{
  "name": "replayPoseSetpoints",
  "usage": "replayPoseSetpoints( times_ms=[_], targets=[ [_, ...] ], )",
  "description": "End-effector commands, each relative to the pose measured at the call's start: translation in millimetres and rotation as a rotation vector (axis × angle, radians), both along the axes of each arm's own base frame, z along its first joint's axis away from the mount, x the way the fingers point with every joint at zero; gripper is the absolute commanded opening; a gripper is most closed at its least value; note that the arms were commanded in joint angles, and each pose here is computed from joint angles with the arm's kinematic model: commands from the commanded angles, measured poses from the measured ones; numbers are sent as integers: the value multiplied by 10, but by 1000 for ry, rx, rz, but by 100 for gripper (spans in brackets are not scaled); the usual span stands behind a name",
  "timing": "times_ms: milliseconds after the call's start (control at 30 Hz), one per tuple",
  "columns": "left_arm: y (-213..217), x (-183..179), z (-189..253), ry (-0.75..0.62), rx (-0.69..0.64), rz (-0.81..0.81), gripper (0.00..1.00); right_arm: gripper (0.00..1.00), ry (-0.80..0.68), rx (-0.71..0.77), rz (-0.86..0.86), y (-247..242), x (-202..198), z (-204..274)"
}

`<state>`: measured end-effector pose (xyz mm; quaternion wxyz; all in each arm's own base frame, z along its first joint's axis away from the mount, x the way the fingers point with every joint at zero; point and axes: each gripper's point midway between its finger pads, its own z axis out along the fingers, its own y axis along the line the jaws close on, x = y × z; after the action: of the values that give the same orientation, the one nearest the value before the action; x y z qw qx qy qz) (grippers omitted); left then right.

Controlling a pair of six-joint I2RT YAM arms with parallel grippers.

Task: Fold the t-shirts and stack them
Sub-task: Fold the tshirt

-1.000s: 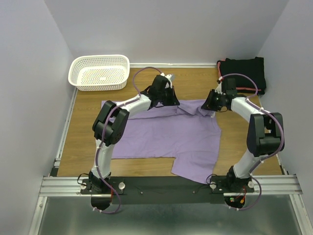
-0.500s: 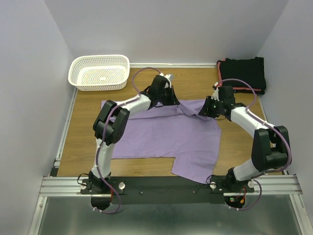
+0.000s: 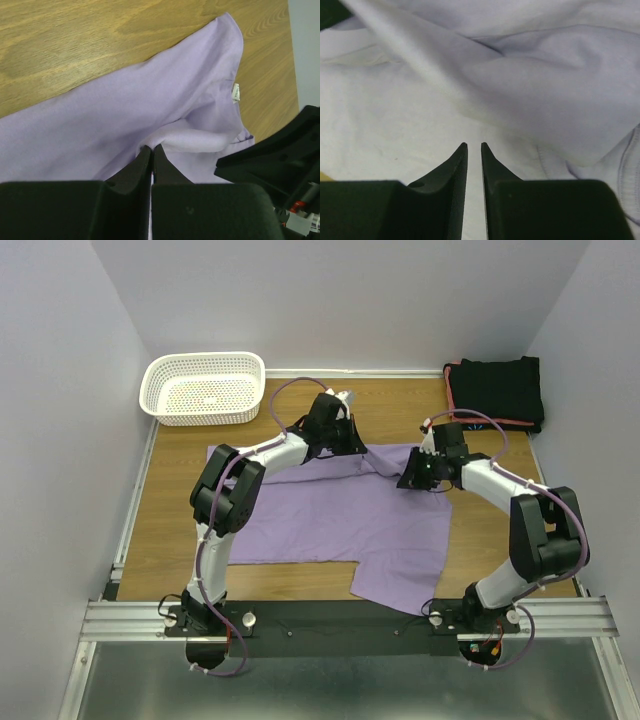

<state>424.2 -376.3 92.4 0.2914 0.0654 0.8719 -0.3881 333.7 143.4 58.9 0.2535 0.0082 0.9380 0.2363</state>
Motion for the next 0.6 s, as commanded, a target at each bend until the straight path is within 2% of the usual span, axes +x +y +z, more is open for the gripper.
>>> replayPoseSetpoints(
  times_ms=[0,100,233,333,567],
  targets=[
    [-22,2,4,2,-22,-15,6,23,29,-103,-50,-173,62,-226],
    [-9,-7,-12,6,-20,-15,6,19,-30,-225,-139,-404,317,-180],
    [-1,-42,-44,12,-15,-22,6,19,-116,-304,-183,-528,670,22],
    [-1,-89,-97,26,-16,-30,6,19,-157,-342,-204,-570,972,104],
    [14,-132,-154,42,-22,-33,6,20,-145,-358,-178,-546,1190,-31]
  ],
)
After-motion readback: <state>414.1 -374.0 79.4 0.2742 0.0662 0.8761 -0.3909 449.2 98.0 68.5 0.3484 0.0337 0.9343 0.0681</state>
